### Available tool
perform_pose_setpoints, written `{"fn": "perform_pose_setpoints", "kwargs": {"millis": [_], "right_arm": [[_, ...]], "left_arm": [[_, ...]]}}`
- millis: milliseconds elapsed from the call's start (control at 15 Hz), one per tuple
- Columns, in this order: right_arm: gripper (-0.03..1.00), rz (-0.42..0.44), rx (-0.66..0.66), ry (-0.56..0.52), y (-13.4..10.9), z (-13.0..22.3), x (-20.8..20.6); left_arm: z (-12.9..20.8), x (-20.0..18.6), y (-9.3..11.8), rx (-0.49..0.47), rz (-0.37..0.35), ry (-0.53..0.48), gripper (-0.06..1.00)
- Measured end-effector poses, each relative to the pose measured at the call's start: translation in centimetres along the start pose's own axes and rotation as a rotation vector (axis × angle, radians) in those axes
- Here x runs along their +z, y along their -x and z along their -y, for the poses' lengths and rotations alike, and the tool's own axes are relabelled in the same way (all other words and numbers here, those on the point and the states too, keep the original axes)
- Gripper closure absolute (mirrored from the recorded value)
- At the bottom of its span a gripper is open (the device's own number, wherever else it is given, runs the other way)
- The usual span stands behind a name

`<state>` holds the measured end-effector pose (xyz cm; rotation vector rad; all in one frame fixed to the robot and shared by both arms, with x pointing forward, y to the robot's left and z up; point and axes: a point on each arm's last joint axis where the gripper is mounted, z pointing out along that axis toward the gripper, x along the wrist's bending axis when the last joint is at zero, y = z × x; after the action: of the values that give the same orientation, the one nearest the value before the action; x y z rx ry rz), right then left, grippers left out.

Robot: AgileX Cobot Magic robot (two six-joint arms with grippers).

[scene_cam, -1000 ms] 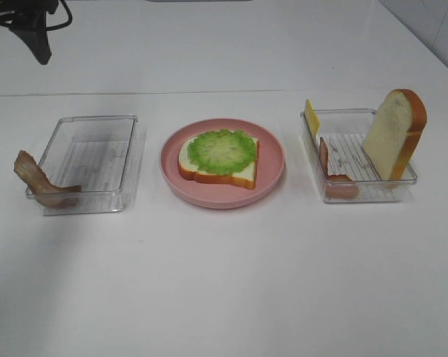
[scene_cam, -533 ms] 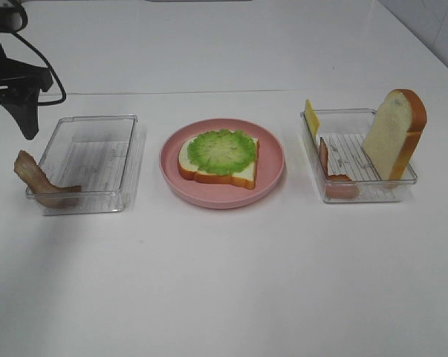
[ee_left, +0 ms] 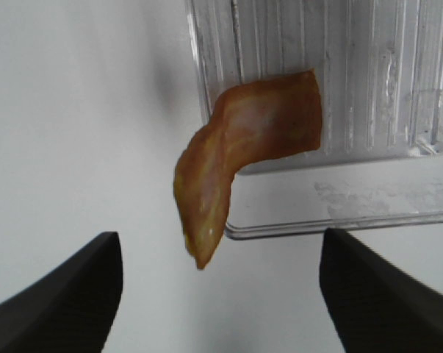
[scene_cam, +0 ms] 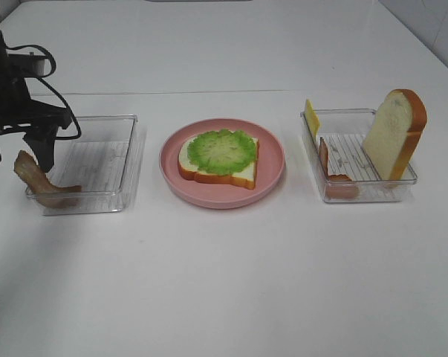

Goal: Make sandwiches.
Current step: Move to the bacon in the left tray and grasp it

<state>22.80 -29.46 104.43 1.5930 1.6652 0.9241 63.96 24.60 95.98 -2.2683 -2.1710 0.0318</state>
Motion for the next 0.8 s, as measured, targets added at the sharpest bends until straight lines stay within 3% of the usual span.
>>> {"fn": "perform_pose_setpoints", "kwargs": {"millis": [800], "right_arm": [[0.19,0.000,0.000,0.000,0.00,0.00,0.00]], "left_arm": [[-0.90,1.12,0.06,0.003,0.004,0.052,0.62]]}}
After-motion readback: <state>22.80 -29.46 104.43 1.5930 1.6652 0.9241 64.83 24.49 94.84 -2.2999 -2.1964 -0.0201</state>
